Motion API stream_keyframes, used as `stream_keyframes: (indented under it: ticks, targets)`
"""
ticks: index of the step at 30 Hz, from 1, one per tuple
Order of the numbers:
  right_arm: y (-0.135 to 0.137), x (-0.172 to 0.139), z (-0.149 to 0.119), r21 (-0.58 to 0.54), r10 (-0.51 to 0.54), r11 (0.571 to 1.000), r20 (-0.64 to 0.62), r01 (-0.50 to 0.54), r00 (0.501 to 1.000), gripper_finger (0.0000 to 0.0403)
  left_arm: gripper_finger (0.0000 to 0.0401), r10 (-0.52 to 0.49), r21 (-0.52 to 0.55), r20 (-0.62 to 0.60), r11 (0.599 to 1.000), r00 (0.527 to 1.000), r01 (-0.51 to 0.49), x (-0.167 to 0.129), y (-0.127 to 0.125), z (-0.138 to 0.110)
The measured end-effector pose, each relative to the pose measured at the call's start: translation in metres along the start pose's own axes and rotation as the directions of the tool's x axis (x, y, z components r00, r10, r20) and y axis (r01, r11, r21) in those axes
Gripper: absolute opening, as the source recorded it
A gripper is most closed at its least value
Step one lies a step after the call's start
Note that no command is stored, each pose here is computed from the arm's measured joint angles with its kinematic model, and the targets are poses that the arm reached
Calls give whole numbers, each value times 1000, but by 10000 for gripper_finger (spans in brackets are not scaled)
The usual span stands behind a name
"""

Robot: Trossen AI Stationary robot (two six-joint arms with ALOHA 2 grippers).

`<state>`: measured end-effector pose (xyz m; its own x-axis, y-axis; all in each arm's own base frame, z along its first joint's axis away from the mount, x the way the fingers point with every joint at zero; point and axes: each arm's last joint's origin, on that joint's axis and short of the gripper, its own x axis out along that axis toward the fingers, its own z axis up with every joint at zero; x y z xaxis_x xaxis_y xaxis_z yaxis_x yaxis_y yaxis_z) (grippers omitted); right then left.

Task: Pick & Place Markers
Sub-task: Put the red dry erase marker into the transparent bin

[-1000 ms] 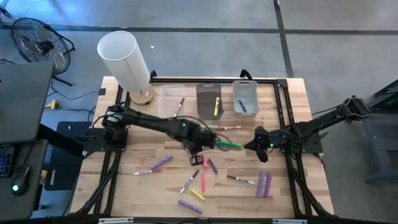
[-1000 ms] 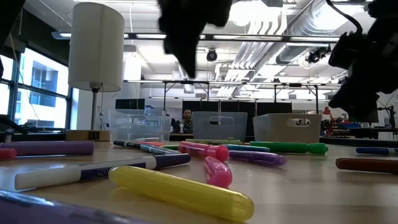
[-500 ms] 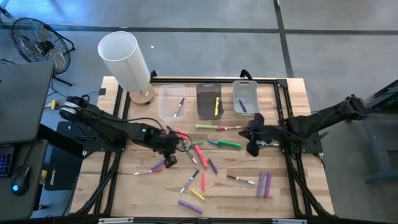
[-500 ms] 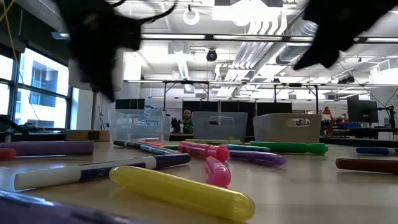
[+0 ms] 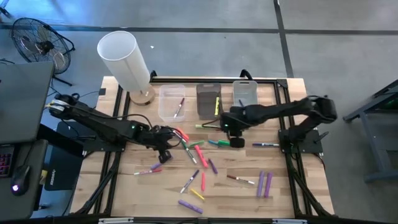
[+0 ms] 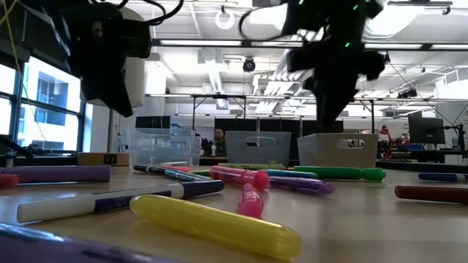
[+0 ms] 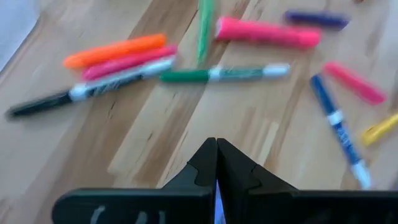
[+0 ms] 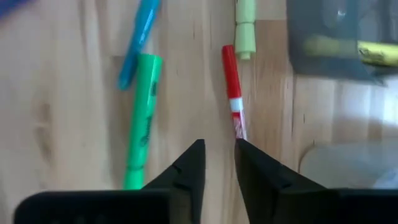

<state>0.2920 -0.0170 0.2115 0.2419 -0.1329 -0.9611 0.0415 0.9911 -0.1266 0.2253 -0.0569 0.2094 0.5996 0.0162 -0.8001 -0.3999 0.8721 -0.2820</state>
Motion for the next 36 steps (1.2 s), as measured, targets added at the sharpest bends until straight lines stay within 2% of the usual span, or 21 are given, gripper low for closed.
stream_keyframes:
  ticks: [5,12,24,36]
  targets:
    - [-10,33,6,-85,-35,996,-77,29,996,95,0,22,18,13,1000,1000,-22,0,1,0]
    - [-24,59,8,-93,-36,995,-121,25,992,88,0,17,16,20,1000,1000,-17,0,1,0]
    - [-34,73,8,-118,-13,993,-128,-2,992,83,0,13,12,24,1000,1000,-14,0,0,1]
    - [-23,84,8,-128,7,991,-162,-28,987,83,0,-4,5,47,1000,999,4,0,-2,3]
